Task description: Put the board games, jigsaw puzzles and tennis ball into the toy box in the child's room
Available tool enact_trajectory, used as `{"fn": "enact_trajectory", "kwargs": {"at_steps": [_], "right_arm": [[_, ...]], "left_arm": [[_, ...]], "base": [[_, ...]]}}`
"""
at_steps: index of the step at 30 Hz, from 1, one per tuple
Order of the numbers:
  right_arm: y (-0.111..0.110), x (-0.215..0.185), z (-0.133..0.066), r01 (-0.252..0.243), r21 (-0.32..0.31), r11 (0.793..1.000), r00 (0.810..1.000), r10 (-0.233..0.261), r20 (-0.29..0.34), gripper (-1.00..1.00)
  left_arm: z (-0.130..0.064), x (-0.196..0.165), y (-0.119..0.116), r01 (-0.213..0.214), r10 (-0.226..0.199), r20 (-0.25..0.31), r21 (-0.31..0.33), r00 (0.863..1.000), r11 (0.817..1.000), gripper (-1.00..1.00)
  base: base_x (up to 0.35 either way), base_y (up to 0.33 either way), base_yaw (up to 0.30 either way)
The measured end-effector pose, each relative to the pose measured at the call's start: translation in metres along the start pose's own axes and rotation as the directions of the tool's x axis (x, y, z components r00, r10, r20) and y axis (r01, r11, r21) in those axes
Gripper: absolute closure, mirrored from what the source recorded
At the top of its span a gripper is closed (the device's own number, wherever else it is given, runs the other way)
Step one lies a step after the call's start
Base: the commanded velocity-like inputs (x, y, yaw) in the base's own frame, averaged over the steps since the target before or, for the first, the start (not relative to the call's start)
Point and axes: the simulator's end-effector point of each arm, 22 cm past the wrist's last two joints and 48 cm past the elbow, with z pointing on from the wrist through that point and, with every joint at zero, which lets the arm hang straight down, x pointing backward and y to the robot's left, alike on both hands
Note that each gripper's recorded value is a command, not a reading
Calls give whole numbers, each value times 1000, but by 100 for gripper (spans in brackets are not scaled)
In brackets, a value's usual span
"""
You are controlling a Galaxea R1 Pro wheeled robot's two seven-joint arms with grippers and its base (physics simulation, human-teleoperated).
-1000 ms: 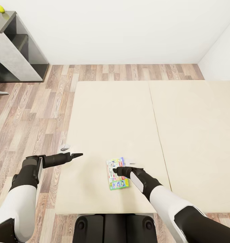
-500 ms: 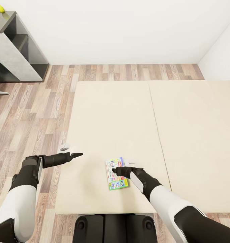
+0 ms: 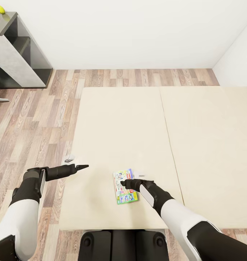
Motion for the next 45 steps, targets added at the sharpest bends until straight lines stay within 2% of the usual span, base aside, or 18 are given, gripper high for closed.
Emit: {"fn": "enact_trajectory", "kwargs": {"at_steps": [16,23,45], "right_arm": [[-6,-1,0,17,25,1000,1000,-17,5,-100],[-6,-7,0,34,31,999,999,-35,31,-100],[-7,-9,0,37,31,999,999,-38,39,-100]], "left_arm": [[0,0,0,0,0,-1,-1,1000,1000,-100],[1,1,0,-1,1,-4,-3,1000,1000,-100],[1,1,0,0,0,-2,-1,1000,1000,-100]], "base": [[0,0,0],[0,0,0],[0,0,0]]}}
